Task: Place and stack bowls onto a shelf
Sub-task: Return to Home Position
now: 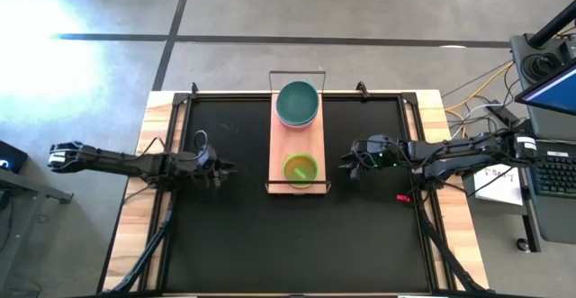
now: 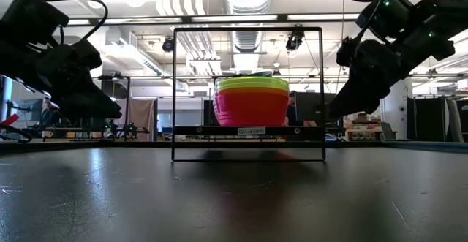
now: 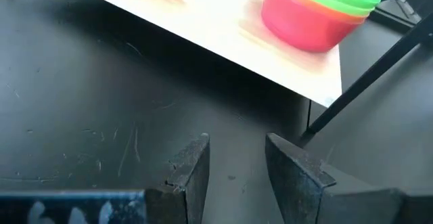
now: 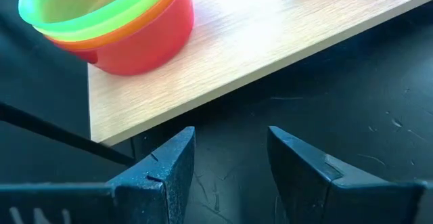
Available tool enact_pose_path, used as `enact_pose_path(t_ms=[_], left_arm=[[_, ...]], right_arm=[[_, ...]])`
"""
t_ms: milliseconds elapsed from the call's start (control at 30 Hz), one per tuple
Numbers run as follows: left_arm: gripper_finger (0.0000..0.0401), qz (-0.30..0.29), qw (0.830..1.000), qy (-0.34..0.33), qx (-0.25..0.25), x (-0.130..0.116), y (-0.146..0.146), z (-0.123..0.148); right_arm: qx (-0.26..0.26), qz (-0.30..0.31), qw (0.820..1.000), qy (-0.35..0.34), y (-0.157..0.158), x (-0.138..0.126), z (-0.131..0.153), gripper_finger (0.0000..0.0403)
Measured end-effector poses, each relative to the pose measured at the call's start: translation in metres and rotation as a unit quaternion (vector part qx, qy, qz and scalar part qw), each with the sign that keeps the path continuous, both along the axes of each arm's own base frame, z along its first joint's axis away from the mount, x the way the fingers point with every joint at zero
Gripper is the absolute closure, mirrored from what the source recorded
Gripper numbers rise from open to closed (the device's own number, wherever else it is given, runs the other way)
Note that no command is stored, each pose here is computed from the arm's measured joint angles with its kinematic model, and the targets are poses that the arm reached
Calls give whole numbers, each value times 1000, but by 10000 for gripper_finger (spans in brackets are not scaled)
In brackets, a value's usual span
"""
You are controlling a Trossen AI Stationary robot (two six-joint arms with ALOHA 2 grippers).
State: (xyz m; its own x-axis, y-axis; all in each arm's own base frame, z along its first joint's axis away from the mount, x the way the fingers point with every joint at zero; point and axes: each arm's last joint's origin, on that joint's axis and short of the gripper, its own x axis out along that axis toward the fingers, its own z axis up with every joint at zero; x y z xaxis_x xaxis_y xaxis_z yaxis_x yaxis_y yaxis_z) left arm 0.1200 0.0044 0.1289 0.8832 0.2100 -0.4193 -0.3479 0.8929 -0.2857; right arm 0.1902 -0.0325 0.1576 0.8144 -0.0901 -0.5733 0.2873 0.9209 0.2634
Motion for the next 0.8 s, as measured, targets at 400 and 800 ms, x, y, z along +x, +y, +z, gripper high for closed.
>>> enact_pose_path(t_ms=[400,800], left_arm=[[275,0,1000,0,0,0,0,0],[275,-1,995,-101,-2,-7,0,19]], right_arm=[[-1,-1,1000,0,0,0,0,229],[-17,-1,995,-94,3,-14,32,229]])
